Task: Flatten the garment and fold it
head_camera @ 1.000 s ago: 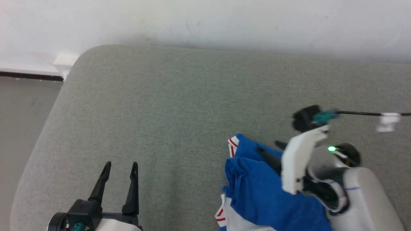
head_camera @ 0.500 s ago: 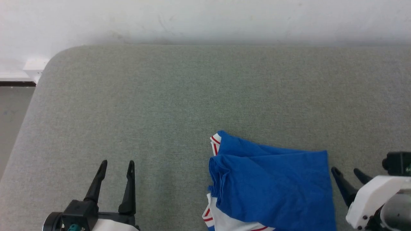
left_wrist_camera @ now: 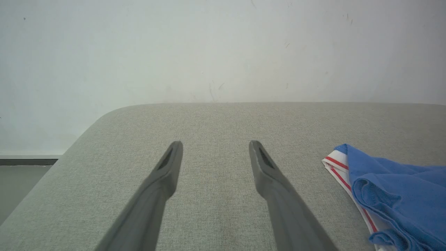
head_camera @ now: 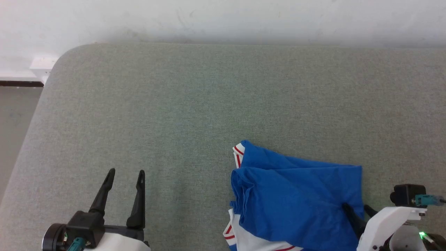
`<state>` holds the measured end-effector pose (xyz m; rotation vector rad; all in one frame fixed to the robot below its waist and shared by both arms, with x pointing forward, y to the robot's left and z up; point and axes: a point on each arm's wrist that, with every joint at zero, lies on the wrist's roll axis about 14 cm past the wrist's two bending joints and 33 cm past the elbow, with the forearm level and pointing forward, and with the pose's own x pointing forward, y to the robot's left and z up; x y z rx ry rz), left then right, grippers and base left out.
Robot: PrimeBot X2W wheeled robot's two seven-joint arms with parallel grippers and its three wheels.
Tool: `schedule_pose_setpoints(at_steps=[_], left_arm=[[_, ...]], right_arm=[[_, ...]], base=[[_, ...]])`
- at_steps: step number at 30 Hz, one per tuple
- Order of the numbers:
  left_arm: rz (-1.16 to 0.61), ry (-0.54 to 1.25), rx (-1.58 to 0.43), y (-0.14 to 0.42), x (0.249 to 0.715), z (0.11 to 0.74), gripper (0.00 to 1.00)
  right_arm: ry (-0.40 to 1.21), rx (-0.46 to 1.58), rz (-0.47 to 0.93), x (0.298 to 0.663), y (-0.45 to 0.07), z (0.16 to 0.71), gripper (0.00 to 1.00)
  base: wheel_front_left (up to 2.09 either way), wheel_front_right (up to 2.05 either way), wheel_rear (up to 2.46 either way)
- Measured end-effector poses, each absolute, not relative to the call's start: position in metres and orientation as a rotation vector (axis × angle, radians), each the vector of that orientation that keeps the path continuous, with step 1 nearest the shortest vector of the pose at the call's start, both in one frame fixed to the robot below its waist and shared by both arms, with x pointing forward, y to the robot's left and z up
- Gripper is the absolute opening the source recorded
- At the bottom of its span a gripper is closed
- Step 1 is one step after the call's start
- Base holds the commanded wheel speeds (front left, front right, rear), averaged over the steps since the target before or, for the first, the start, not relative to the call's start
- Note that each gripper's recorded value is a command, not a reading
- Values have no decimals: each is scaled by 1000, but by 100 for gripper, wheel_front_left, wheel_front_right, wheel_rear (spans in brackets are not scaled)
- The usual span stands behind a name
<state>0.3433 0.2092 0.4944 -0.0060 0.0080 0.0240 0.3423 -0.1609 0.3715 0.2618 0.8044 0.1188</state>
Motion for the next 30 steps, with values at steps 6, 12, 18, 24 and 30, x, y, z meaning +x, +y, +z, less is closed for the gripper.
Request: schedule_pose_setpoints(at_steps=[6, 12, 18, 24, 30], left_arm=[[19, 10, 5, 210, 340, 497, 100], [1, -28, 4, 204, 340, 508, 100], [-43, -57, -4, 189, 344, 513, 100], [-94, -64, -15, 173, 352, 514, 100], [-134, -76, -15, 160, 362, 515, 100]], right_arm=[[811, 304, 139, 349, -152, 365, 0], [793, 291, 157, 348, -146, 372, 0], [748, 220, 149, 355, -154, 393, 0], [655, 86, 121, 377, -186, 431, 0], [611, -20, 105, 388, -209, 457, 0]], base=[[0, 0, 0], [0, 0, 0], [0, 0, 0], [0, 0, 0], [0, 0, 0]])
